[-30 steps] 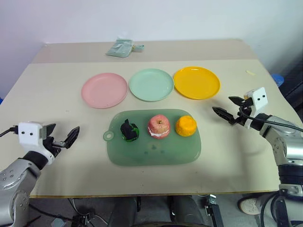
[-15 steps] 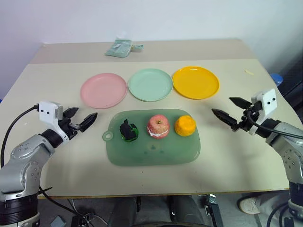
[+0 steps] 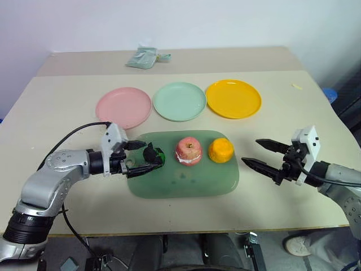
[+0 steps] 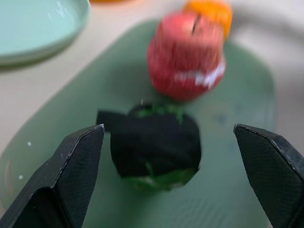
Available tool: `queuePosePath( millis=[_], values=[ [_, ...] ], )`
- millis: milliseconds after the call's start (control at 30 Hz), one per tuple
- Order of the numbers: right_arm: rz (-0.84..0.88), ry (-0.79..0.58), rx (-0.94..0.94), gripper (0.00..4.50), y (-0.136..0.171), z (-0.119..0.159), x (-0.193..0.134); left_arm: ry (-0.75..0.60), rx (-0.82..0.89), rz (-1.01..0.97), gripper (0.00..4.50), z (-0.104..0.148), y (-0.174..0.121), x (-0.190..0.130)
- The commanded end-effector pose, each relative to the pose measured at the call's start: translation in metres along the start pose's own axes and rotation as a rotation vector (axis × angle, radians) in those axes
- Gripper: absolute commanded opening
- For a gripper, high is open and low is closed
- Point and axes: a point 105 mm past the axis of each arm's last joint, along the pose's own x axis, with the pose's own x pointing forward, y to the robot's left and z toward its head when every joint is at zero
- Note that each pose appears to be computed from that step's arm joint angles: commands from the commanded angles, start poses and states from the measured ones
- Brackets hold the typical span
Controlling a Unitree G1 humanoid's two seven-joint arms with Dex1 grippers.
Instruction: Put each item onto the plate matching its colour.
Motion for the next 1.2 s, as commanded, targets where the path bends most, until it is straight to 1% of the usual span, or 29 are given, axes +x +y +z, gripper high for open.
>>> queuePosePath(
  millis=[33,100,133,167,200,300,400,467,567,733,800,867,900,933,967,1033,1133,1200],
  values=[
    [0.015,-0.042,-0.058,4.49,0.006,0.012,-0.001,0.066,0.075,-0.006,4.23,-0.012,0.002,0.008],
    [0.013,-0.046,-0.059,4.50,0.007,0.011,-0.001,0.067,0.078,0.001,3.67,-0.015,0.004,0.008],
    [0.012,-0.048,-0.060,4.50,0.007,0.012,-0.001,0.056,0.073,0.011,3.22,-0.013,0.006,0.007],
    [0.012,-0.049,-0.061,4.50,0.007,0.011,-0.002,0.048,0.071,0.016,2.65,-0.013,0.007,0.006],
    [0.010,-0.050,-0.060,4.50,0.008,0.011,-0.002,-0.020,0.037,0.048,2.21,-0.001,0.015,0.002],
    [0.007,-0.050,-0.060,4.50,0.008,0.009,-0.002,-0.179,-0.021,0.135,2.21,0.027,0.035,-0.008],
    [0.005,-0.055,-0.061,4.50,0.008,0.008,0.001,-0.262,-0.018,0.196,2.21,0.046,0.050,-0.006],
    [0.003,-0.060,-0.063,4.50,0.007,0.007,0.003,-0.310,-0.044,0.273,2.21,0.059,0.068,-0.001],
    [0.008,-0.071,-0.067,4.50,0.006,0.009,0.007,-0.293,-0.067,0.348,2.21,0.071,0.089,0.022],
    [0.034,-0.107,-0.081,4.50,0.010,0.016,0.019,-0.184,-0.085,0.404,2.21,0.079,0.112,0.081],
    [0.044,-0.117,-0.086,4.50,0.013,0.018,0.023,-0.161,-0.153,0.462,2.21,0.080,0.125,0.095],
    [0.047,-0.126,-0.092,4.50,0.016,0.020,0.026,-0.150,-0.174,0.478,2.21,0.082,0.129,0.105],
    [0.046,-0.132,-0.093,4.50,0.018,0.021,0.027,-0.155,-0.190,0.476,2.71,0.083,0.130,0.108],
    [0.046,-0.137,-0.096,4.50,0.020,0.022,0.028,-0.160,-0.197,0.474,2.98,0.084,0.131,0.110],
    [0.047,-0.142,-0.098,4.50,0.022,0.024,0.029,-0.164,-0.200,0.475,3.42,0.085,0.132,0.110],
    [0.044,-0.153,-0.098,4.50,0.024,0.026,0.029,-0.188,-0.200,0.469,4.42,0.090,0.134,0.106],
    [0.033,-0.160,-0.091,4.50,0.025,0.026,0.029,-0.282,-0.208,0.442,4.42,0.103,0.137,0.088],
    [0.028,-0.154,-0.085,4.50,0.025,0.023,0.029,-0.355,-0.183,0.395,4.42,0.114,0.132,0.072]
  ],
)
